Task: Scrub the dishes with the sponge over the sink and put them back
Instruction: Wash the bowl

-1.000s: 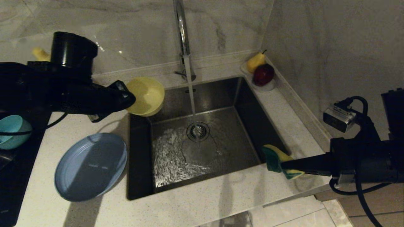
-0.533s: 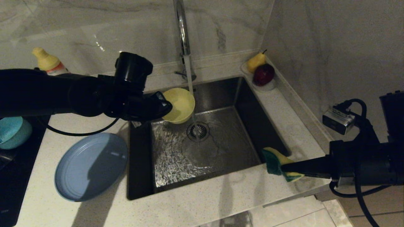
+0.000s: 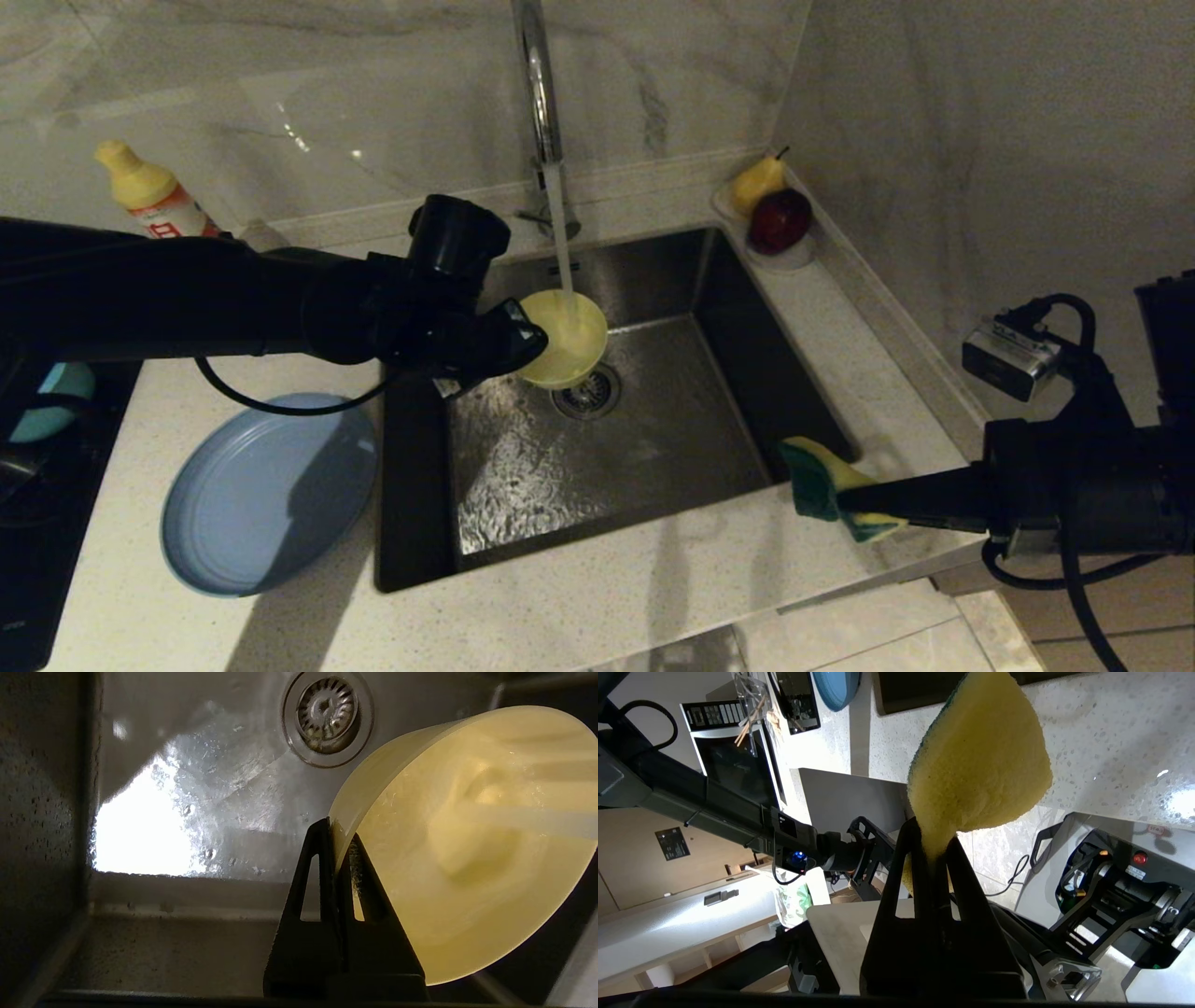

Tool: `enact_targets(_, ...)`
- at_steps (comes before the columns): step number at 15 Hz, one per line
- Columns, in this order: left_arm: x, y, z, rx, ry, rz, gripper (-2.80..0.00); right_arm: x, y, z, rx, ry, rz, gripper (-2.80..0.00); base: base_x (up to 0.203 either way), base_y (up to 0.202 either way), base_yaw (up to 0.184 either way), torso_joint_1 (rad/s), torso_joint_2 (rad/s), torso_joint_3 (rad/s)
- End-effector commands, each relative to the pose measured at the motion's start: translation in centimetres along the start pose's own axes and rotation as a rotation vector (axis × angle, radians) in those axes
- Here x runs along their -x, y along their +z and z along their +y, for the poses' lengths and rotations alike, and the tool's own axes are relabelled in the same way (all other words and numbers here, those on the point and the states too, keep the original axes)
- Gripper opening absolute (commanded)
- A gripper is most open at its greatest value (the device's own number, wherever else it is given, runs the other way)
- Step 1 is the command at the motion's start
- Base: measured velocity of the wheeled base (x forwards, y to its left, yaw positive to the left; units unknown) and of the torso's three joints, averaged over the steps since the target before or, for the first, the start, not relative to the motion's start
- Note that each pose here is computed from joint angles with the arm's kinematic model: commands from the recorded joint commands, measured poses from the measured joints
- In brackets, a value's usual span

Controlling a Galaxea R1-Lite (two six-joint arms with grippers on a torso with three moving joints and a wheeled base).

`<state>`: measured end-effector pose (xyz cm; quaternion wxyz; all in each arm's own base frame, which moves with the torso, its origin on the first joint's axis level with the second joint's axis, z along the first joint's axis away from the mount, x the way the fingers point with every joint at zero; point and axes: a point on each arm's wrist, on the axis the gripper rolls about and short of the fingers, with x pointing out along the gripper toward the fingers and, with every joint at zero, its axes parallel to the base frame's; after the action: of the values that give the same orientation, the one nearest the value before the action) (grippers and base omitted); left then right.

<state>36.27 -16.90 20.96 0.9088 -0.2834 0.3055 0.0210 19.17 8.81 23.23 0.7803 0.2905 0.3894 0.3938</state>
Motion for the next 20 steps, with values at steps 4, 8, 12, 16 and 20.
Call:
enact_targets(4, -0.5, -0.4, 0.0, 0.004, 0.007, 0.012, -2.80, 0.0, -0.2, -0.1, -0.005, 0.001, 0.005, -2.80, 0.000, 0.000, 0.000, 0.000, 0.00, 0.000)
enact_targets(8, -0.2, -1.0, -0.1, -0.006, 0.013, 0.022, -2.80, 0.1, -0.2, -0.2, -0.009, -0.002, 0.004, -2.80, 0.000, 0.000, 0.000, 0.000, 0.00, 0.000)
enact_targets(12, 1.8, 0.2, 0.9, -0.037, 0.087, -0.092, -2.80, -0.2, -0.3, -0.4, -0.016, -0.006, 0.015, -2.80, 0.000, 0.000, 0.000, 0.000, 0.00, 0.000)
enact_targets(16, 3.8, 1.1, 2.4, -0.119, 0.037, -0.203, -2.80, 0.0, -0.3, -0.3, -0.013, -0.002, 0.010, -2.80, 0.000, 0.000, 0.000, 0.000, 0.00, 0.000)
enact_targets(20, 4.6, 0.3, 4.4, -0.292, -0.084, -0.446, -2.80, 0.0, -0.2, -0.2, -0.009, 0.001, 0.008, -2.80, 0.000, 0.000, 0.000, 0.000, 0.00, 0.000)
